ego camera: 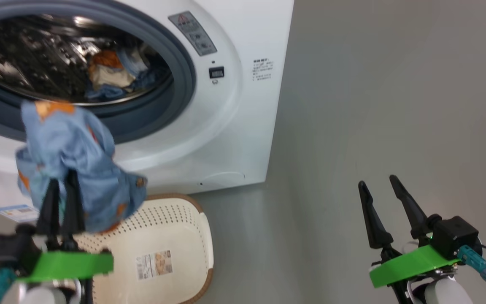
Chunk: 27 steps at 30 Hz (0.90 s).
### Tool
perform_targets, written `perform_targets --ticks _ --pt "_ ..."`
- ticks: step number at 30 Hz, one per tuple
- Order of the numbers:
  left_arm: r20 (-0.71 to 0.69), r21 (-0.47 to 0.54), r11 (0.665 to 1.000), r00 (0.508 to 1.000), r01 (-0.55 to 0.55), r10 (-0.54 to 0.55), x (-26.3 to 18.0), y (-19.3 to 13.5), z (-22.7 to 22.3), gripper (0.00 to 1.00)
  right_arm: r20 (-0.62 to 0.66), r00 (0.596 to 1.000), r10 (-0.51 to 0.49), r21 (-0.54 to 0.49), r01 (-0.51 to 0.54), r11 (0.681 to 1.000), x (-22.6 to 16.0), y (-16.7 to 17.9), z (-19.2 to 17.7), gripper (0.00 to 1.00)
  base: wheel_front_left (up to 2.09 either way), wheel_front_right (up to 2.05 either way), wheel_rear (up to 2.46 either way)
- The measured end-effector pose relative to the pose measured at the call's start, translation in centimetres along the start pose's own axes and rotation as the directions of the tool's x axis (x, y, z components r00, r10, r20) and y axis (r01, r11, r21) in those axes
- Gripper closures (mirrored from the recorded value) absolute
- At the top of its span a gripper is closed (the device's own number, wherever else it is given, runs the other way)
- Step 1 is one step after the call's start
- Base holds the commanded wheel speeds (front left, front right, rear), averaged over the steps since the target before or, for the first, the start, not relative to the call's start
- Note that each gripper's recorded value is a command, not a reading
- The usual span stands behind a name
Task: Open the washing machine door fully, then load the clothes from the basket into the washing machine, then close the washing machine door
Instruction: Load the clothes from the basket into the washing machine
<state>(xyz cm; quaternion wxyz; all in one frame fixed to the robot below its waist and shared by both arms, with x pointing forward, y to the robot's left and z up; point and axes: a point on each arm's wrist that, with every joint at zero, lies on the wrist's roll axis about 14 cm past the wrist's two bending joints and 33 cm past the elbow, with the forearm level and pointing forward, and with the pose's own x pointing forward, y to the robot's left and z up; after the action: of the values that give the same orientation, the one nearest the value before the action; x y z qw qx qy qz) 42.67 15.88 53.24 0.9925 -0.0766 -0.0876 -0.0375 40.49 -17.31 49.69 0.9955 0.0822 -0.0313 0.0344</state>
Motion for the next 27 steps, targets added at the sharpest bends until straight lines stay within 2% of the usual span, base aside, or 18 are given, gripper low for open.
perform_targets --ticks 11,16,20,27 --pt "0.149 -0.003 1.000 0.988 0.030 -0.029 9.1 -0.2 2.1 1.00 -0.047 0.999 -0.018 0.017 0.019 1.000 2.4 -1.0 -2.4 0.00 0.00 0.00 0.00" --pt "0.177 -0.022 1.000 0.984 0.007 -0.003 12.2 0.4 1.7 1.00 -0.076 0.996 -0.043 0.026 0.045 0.999 3.1 -1.9 -3.8 0.00 0.00 0.00 0.00" --pt "0.163 -0.041 0.999 0.986 -0.036 0.042 14.1 1.8 -0.1 1.00 -0.093 0.994 -0.049 0.028 0.052 0.998 3.9 -2.4 -4.9 0.00 0.00 0.00 0.00" --pt "0.036 -0.080 0.995 0.998 -0.058 0.061 16.6 2.3 -6.7 1.00 -0.132 0.990 -0.057 0.024 0.061 0.998 5.3 -3.1 -7.1 0.00 0.00 0.00 0.00"
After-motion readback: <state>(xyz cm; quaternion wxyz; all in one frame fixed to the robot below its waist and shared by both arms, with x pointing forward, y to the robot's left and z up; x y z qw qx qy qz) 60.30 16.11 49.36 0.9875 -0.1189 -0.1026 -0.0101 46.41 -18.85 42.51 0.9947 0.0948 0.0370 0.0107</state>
